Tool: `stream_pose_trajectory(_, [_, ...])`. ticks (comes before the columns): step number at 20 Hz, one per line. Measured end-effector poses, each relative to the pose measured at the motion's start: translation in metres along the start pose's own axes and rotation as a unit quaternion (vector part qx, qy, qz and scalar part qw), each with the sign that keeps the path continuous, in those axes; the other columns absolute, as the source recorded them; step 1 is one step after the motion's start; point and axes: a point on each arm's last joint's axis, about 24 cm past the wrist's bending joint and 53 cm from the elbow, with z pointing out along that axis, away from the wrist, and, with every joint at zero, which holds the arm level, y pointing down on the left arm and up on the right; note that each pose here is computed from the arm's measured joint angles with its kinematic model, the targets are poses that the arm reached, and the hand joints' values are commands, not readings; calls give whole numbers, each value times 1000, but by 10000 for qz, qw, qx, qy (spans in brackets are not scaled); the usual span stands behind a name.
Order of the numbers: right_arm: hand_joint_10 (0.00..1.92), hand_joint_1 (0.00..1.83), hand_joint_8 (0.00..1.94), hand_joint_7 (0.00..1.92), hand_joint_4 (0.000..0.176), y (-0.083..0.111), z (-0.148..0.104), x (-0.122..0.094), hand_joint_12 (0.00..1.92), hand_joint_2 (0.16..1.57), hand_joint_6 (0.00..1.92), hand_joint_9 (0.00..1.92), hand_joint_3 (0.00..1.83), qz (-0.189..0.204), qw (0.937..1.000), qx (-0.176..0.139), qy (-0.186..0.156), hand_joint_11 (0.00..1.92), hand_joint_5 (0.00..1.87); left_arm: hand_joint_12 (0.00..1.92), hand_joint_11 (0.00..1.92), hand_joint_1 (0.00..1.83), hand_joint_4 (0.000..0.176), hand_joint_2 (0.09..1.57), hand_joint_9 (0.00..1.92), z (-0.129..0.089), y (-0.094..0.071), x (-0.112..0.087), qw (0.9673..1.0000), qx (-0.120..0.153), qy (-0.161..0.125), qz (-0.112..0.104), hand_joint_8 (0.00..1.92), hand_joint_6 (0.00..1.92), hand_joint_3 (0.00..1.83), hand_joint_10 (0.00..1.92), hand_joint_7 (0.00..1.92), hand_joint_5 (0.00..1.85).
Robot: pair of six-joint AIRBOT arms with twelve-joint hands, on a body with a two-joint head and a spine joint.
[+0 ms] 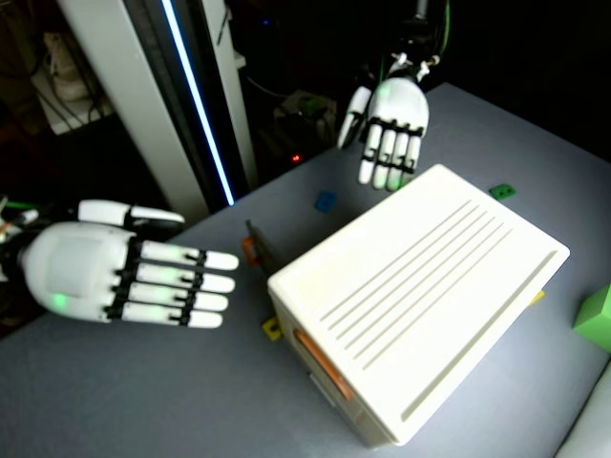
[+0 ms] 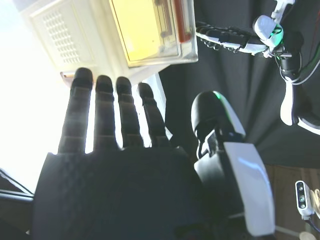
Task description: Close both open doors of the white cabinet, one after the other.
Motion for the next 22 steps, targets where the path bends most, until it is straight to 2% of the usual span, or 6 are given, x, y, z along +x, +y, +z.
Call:
stream_pose_trajectory(3, [0,3,2,24,0,5,7,8,1,1504,6,0,15,-43,9998,-81,190,40,45,24,0,0,0,1552,0,-15,12,-17,9989,-326,-303,126,0,0,9,0,0,1])
stream_pose_trajectory(7, [0,0,0,5,14,2,11,17,1,1493,0,0,4,-107,9992,3,374,19,18,7,14,0,0,1549,0,-29,18,-36,9959,-505,-717,220,0,0,6,0,0,0])
stream_pose_trajectory(10, [0,0,0,0,0,-2,12,20,1,1506,1,0,8,-146,9988,97,456,16,18,46,91,0,0,1522,43,-37,19,-43,9941,-586,-872,276,5,6,0,14,17,21])
stream_pose_trajectory(12, [0,0,0,0,0,-2,13,23,0,1514,0,0,10,-169,9985,94,518,0,1,467,8,0,0,1510,130,-42,20,-47,9927,-639,-987,279,3,3,0,7,94,66])
stream_pose_trajectory(18, [0,0,0,0,0,3,20,33,0,1501,0,0,0,-192,9975,-25,677,0,0,496,0,0,0,1498,95,-48,24,-47,9918,-734,-1006,276,1,0,0,1,67,58])
stream_pose_trajectory(22, [0,0,0,0,0,9,24,39,0,1513,0,0,4,-242,9964,-139,800,0,0,377,0,0,0,1457,76,-49,25,-47,9916,-753,-1013,277,0,1,0,1,48,16])
